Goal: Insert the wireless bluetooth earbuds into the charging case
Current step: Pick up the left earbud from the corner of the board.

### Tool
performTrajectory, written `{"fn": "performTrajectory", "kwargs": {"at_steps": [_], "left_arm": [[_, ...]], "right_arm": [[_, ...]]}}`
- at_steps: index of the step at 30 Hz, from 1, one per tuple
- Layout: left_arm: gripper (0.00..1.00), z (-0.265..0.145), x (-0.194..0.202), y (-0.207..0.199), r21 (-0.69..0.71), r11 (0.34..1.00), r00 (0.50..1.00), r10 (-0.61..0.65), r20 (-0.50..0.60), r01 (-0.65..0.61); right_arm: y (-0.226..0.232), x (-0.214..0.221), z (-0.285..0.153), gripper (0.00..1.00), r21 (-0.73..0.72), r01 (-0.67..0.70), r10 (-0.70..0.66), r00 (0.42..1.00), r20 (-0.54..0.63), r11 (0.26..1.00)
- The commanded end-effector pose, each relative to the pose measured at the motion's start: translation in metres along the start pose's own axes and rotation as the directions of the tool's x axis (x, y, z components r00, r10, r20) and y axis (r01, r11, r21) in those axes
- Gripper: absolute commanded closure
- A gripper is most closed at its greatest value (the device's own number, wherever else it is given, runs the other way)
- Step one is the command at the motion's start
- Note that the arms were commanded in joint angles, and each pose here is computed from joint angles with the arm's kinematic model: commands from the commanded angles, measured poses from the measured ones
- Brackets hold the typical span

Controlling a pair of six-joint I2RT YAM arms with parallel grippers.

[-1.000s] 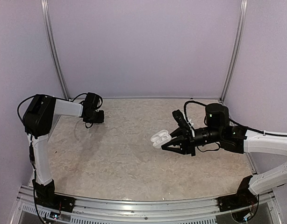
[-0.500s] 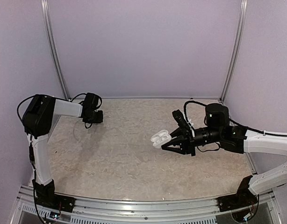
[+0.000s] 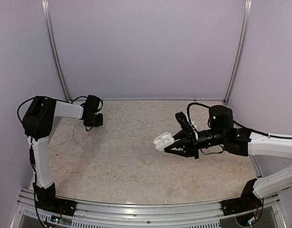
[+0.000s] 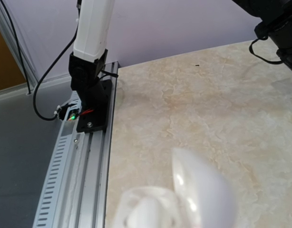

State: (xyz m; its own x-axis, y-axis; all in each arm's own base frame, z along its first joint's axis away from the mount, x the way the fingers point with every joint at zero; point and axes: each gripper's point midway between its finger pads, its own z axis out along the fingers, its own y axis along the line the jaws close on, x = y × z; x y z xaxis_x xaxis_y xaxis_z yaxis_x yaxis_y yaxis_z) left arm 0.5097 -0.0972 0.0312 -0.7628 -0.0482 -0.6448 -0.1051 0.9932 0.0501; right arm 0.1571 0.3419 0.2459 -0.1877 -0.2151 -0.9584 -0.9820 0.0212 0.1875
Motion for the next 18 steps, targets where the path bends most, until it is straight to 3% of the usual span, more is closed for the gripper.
{"fn": "performTrajectory", "kwargs": {"at_steps": [1,10,18], "left_arm": [[0.91,-0.008,0.002,0.013,-0.045,0.999,1.0,0.009,-0.01,-0.009],[1.0,-0.049,-0.02,-0.019,0.046,0.996,0.995,0.071,0.076,-0.075],[1.0,-0.151,-0.035,-0.075,0.253,0.938,0.954,0.176,0.243,-0.237]], "right_arm": [[-0.002,-0.011,-0.002,1.0,0.006,0.018,-0.018,1.0,0.018,1.0],[0.001,-0.013,-0.002,1.0,-0.008,0.035,-0.034,0.999,0.015,0.999],[0.016,-0.02,-0.008,1.0,-0.072,0.08,-0.078,0.996,0.035,0.994]]}}
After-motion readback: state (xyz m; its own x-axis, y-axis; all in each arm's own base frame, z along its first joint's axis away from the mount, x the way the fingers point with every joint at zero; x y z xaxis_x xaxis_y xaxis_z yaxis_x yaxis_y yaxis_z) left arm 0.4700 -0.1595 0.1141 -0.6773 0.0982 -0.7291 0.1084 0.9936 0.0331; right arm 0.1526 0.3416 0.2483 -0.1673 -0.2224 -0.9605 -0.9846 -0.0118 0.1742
